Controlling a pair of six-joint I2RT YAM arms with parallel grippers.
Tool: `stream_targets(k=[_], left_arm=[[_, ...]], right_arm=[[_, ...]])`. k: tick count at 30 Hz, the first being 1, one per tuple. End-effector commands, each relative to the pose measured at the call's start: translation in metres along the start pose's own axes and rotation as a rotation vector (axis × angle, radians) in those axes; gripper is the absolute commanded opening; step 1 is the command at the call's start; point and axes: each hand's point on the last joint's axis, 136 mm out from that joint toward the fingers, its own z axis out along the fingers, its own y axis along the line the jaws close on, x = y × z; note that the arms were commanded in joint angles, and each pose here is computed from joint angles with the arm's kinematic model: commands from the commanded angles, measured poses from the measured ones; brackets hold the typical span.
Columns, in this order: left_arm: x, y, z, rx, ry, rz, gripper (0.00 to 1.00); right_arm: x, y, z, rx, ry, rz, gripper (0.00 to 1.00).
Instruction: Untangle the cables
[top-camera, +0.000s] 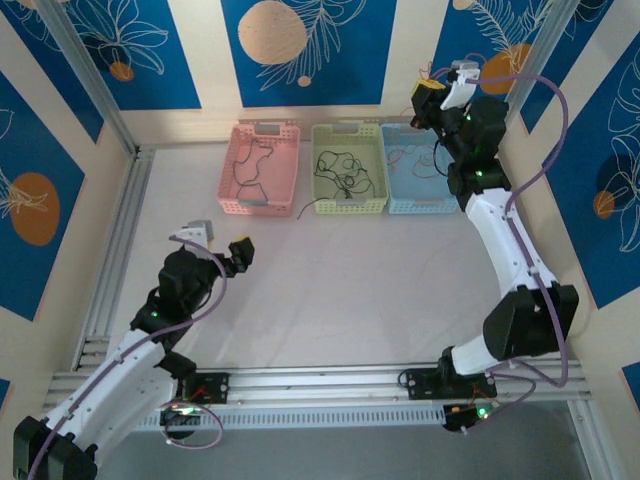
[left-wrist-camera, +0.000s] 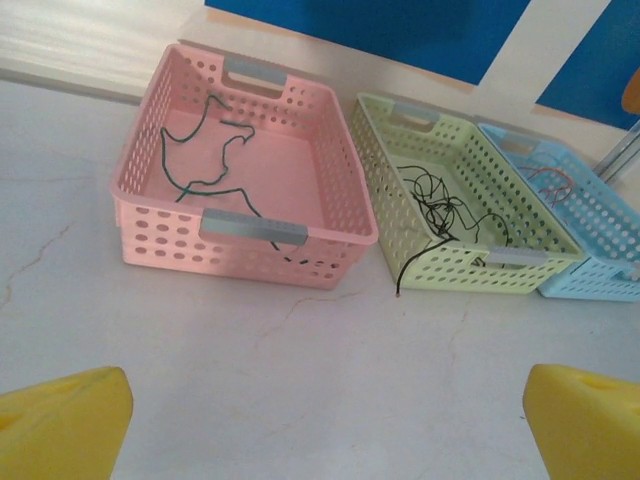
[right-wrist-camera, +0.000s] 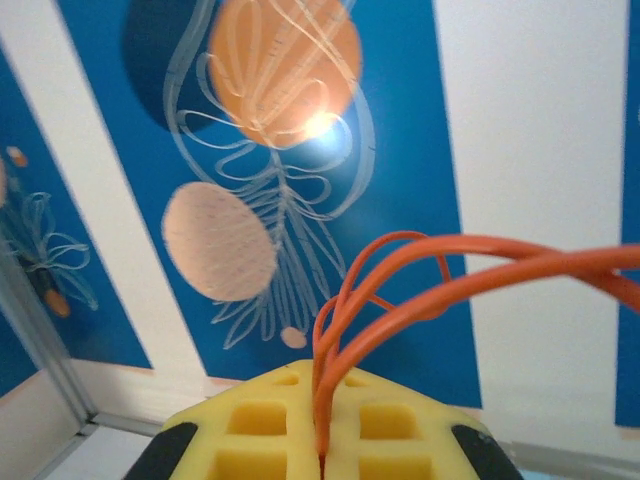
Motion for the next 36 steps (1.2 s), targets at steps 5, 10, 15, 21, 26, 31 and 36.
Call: stream_targets(k=[5, 10, 15, 21, 26, 31, 36], left_arm=[[-0.008, 0.0, -0.004, -0.012, -0.013, 0.03, 1.0], [-0.006, 0.0, -0.004, -0.011, -0.003, 0.038, 1.0], [-0.003, 0.0, -0.004, -0.011, 0.007, 0.05, 1.0], [0.0, 0.001, -0.004, -0.01, 0.018, 0.065, 1.0], [0.004, 0.002, -0.006, -0.013, 0.031, 0.081, 1.0], [0.006, 0.003, -0.005, -0.01, 0.03, 0.08, 1.0], [0.007, 0.002, -0.004, -0.004, 0.035, 0.077, 1.0]], right_arm=[[0.016, -0.055, 0.029, 0.205, 0.045, 0.032, 0.0], [0.048, -0.098, 0.048, 0.339, 0.104, 0.013, 0.0], [0.082, -0.135, 0.065, 0.445, 0.133, -0.015, 0.0], [0.141, -0.171, 0.087, 0.508, 0.249, -0.014, 0.13], [0.179, -0.197, 0.085, 0.543, 0.346, -0.005, 0.35], [0.188, -0.19, 0.079, 0.493, 0.428, 0.038, 0.51], [0.181, -0.17, 0.069, 0.445, 0.473, 0.119, 0.58]])
